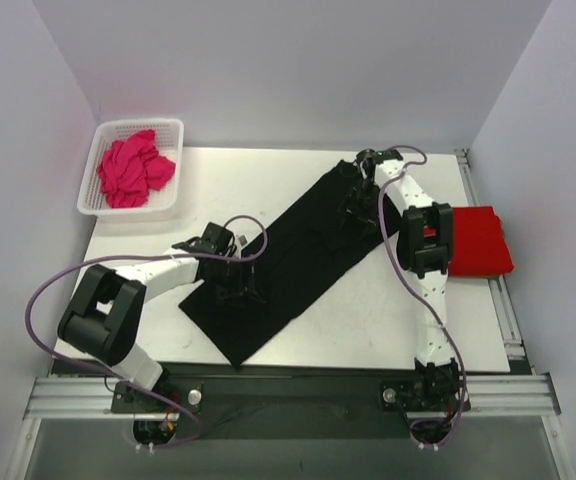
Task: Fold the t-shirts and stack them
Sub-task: Rotate the tshirt 70 degrees
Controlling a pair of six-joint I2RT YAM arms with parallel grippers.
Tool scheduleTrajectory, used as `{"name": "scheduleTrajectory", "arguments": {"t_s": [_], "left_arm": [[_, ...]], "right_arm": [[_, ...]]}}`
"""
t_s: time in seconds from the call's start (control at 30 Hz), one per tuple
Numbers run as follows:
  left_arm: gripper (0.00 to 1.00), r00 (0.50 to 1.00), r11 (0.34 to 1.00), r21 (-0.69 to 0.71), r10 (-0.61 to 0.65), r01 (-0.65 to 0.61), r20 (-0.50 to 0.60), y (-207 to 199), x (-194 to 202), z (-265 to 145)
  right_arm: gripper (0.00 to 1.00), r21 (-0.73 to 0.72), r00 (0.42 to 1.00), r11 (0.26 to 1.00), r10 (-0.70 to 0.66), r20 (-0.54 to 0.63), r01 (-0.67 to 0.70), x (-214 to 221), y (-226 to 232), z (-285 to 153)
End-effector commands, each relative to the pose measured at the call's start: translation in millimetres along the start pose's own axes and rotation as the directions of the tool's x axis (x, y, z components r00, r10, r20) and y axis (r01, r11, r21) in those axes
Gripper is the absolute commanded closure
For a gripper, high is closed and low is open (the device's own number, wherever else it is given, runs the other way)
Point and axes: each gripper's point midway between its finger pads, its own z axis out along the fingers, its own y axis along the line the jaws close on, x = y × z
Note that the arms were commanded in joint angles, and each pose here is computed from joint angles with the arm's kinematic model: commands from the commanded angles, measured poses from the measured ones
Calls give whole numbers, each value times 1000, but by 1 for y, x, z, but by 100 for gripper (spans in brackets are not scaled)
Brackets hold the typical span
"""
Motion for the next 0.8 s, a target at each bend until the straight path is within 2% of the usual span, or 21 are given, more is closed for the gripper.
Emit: {"name": "scheduleTrajectory", "arguments": {"t_s": [0.0,0.17,0.4,0.77], "left_arm": [[24,1000,1000,28,-3,3,-9,-15,-6,7],[24,1000,1000,15,-3,4,-31,-22,-2,21],[24,999,998,47,-38,37,5,-52,-16,35],[23,998,998,57,-39,41,-41,-100,-6,69]], "right_arm": [[40,-5,999,1000,31,40,-30,-21,11,10],[40,-61,996,995,81,48,-78,-37,30,16],[39,-164,984,976,156,90,-140,-65,50,11],[37,-206,962,963,209,175,-172,-94,44,-7]]}}
